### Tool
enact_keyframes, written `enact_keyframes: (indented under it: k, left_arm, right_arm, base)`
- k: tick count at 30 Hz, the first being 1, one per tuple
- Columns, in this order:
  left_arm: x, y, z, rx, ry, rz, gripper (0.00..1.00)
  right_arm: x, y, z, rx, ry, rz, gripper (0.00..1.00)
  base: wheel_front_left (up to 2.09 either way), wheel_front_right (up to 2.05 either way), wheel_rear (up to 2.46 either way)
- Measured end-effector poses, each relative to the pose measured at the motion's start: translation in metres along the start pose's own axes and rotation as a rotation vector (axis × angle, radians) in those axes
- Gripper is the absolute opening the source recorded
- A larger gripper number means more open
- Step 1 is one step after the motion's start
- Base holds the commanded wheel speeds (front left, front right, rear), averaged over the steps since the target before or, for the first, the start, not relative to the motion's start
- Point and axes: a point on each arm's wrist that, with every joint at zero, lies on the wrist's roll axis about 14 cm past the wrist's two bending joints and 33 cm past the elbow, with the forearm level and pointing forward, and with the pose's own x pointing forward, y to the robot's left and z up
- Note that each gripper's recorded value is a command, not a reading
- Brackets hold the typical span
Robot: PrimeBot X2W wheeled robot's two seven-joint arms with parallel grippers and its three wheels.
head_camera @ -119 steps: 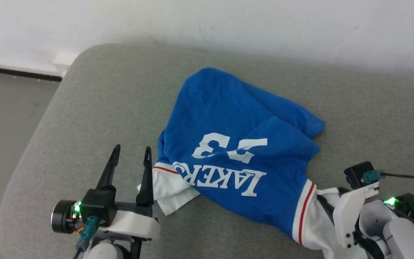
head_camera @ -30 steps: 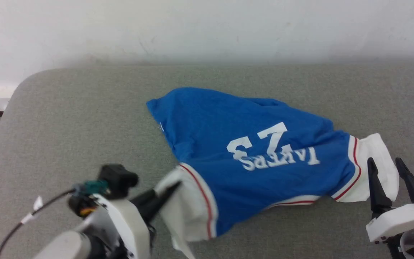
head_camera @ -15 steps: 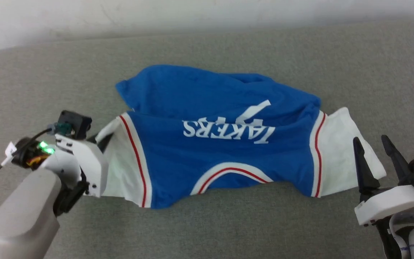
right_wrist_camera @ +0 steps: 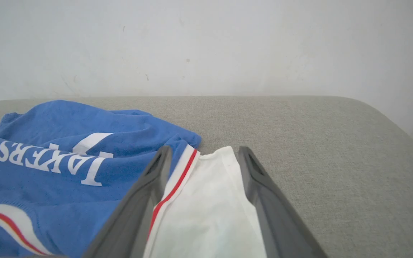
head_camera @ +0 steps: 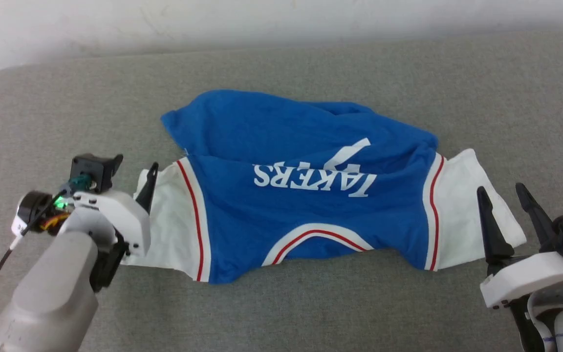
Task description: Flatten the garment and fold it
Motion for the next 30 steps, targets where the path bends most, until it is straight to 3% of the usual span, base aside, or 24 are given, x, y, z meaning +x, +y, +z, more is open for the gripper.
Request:
enact_keyframes:
  k: [4, 14, 27, 28, 29, 30]
  left_arm:
    - [-0.02, 0.003, -0.009, -0.028, 0.019, 0.021, 1.0]
    - [-0.074, 0.001, -0.075, -0.054, 0.442, 0.008, 1.0]
    - [-0.076, -0.01, -0.087, -0.066, 0.581, 0.008, 1.0]
    - [-0.076, -0.01, -0.089, -0.071, 0.593, 0.004, 0.8]
    - [-0.076, -0.012, -0.091, -0.079, 0.608, -0.001, 0.14]
    - [-0.076, -0.013, -0.093, -0.088, 0.621, -0.007, 0.0]
  right_arm:
    - [-0.006, 0.003, 0.006, 0.002, -0.014, 0.005, 1.0]
    - [-0.009, 0.011, 0.011, 0.007, -0.02, 0.018, 1.0]
    - [-0.009, 0.002, -0.007, 0.011, 0.033, -0.014, 1.0]
    - [-0.009, 0.0, -0.008, 0.01, 0.036, -0.017, 1.0]
    - [-0.008, -0.001, -0.009, 0.008, 0.04, -0.019, 1.0]
    - [-0.008, -0.002, -0.01, 0.007, 0.044, -0.021, 1.0]
  base:
    - [0.0, 0.0, 0.0]
    - [0.0, 0.0, 0.0]
    - [0.0, 0.0, 0.0]
    - [0.0, 0.0, 0.0]
    - [0.0, 0.0, 0.0]
    - [0.0, 0.0, 0.0]
